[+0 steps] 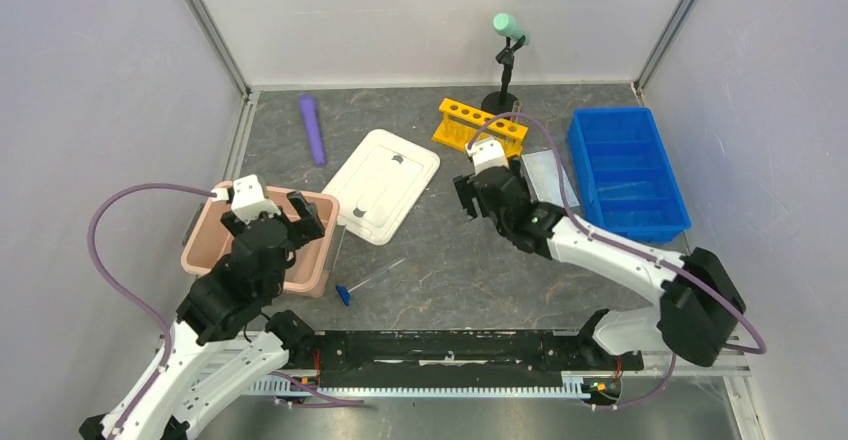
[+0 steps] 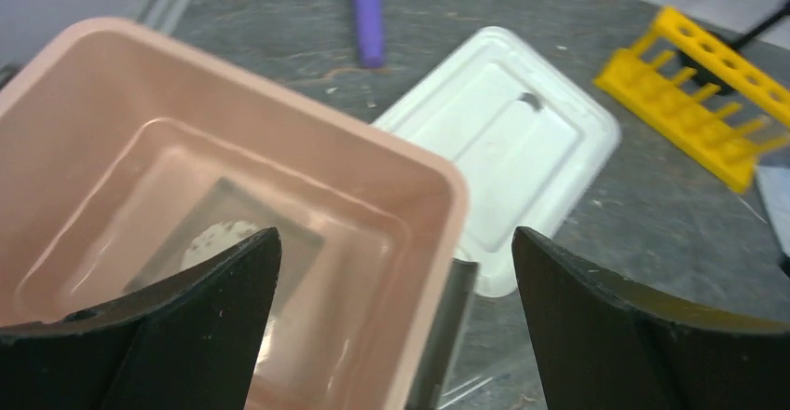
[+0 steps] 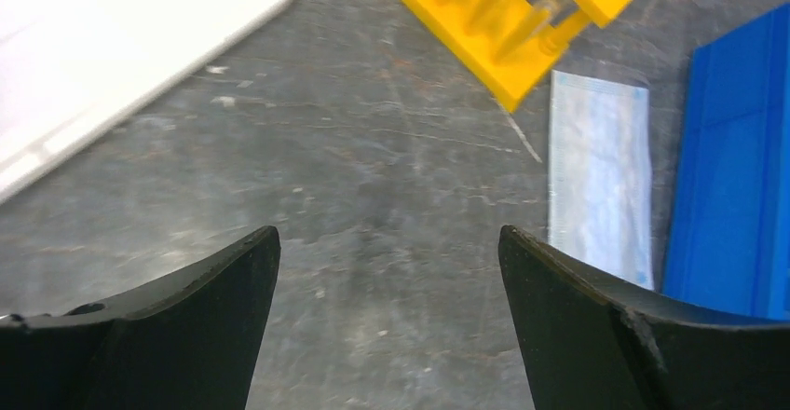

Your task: Organize the chemistry lab equipment

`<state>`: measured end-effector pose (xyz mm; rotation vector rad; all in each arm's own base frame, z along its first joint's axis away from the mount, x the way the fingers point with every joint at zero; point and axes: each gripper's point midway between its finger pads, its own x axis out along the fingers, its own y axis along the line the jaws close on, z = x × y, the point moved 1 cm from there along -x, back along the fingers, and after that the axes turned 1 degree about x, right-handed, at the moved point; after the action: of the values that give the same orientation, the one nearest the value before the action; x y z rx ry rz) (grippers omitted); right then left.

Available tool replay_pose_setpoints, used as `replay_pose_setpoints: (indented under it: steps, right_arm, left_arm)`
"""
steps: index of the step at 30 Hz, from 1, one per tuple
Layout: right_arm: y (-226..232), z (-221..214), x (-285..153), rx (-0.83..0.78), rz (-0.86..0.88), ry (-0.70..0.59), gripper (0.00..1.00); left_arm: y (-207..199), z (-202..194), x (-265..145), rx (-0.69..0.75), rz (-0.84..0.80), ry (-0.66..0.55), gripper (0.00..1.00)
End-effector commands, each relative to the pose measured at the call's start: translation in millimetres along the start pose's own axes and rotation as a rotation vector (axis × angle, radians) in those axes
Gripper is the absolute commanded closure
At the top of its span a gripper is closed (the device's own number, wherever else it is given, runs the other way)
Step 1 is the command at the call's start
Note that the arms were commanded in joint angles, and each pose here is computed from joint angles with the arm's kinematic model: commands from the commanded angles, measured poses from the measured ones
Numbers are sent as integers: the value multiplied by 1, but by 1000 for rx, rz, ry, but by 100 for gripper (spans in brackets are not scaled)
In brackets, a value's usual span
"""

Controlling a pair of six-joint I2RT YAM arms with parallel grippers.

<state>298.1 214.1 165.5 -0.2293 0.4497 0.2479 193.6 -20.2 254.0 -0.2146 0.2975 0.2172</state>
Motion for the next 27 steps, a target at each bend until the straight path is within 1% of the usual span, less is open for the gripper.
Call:
replay_pose_setpoints:
  steps: [1, 5, 8, 11, 17, 20, 27]
  right_arm:
    - [-39, -6, 30, -26, -61, 90, 10]
    - [-82, -41, 60, -25, -133, 223, 20]
    - [-106, -72, 77, -28, -158, 349, 25]
    - [-128, -89, 86, -32, -197, 415, 28]
    - [-149, -106, 108, 42, -164, 465, 31]
    - [-152, -108, 115, 27, -148, 481, 31]
    - [-158, -122, 118, 31, -159, 524, 31]
  left_arm:
    - [-45, 17, -3, 77, -254, -51, 0]
    - [-45, 7, 5, 183, -249, -39, 0]
    - [-46, -3, 11, 225, -245, -18, 0]
    - [-47, -4, 12, 237, -241, -10, 0]
    - [-46, -4, 15, 249, -229, -13, 0]
    - [-39, -2, 16, 250, -194, -27, 0]
    - [-40, 0, 15, 249, -196, -34, 0]
